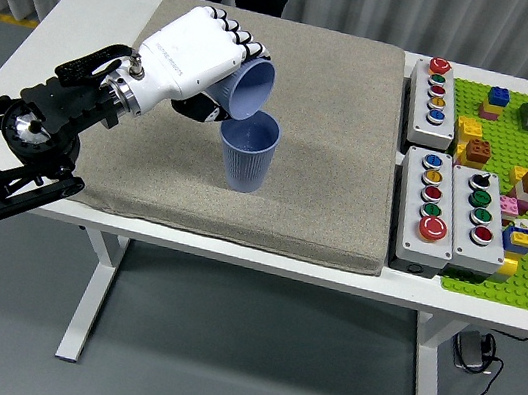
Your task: Pick cup pour cup place
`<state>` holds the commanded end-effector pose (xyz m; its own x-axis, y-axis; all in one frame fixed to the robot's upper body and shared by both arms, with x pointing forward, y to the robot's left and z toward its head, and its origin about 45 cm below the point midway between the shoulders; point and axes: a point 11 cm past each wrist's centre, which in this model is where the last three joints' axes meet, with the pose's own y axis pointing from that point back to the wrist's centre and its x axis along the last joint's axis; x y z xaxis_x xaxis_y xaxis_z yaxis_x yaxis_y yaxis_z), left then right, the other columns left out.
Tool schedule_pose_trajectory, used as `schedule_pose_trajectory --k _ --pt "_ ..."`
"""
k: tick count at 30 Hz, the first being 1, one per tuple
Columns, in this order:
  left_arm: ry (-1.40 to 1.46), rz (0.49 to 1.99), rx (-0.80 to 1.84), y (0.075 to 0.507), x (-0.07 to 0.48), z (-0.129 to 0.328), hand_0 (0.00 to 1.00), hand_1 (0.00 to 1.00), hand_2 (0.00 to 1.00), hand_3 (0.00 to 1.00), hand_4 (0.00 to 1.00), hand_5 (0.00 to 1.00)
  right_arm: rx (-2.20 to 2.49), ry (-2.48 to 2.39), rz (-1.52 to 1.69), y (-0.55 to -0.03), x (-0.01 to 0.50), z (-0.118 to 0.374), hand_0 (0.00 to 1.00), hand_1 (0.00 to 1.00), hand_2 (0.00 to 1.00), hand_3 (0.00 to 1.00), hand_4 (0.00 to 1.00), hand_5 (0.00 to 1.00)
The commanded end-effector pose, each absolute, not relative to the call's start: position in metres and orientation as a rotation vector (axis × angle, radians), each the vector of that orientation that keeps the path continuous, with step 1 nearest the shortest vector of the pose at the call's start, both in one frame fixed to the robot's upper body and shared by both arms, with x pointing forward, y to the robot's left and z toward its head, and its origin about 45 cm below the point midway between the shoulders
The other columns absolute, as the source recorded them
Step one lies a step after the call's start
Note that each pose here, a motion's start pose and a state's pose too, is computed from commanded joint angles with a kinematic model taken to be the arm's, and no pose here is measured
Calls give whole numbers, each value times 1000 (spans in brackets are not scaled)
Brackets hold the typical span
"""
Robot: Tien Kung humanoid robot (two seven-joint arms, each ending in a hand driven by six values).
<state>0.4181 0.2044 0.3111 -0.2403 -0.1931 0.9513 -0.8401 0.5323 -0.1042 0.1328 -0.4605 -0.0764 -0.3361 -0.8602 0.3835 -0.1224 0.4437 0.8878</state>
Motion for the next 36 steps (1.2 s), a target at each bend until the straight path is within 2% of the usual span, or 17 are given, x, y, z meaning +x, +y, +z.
schedule_pose_trajectory --k 13,23,36 --pt "-1612 954 770 220 422 309 518 500 491 514 774 89 845 -1748 -986 -460 130 -77 696 637 594 596 2 243" --pt "-1303 1165 667 248 425 294 519 502 491 513 774 96 838 -1727 -990 -458 122 -80 697 636 596 596 2 244" --pt "-765 1482 392 274 429 265 521 504 494 511 775 107 841 -1731 -994 -457 124 -80 697 637 595 595 2 246"
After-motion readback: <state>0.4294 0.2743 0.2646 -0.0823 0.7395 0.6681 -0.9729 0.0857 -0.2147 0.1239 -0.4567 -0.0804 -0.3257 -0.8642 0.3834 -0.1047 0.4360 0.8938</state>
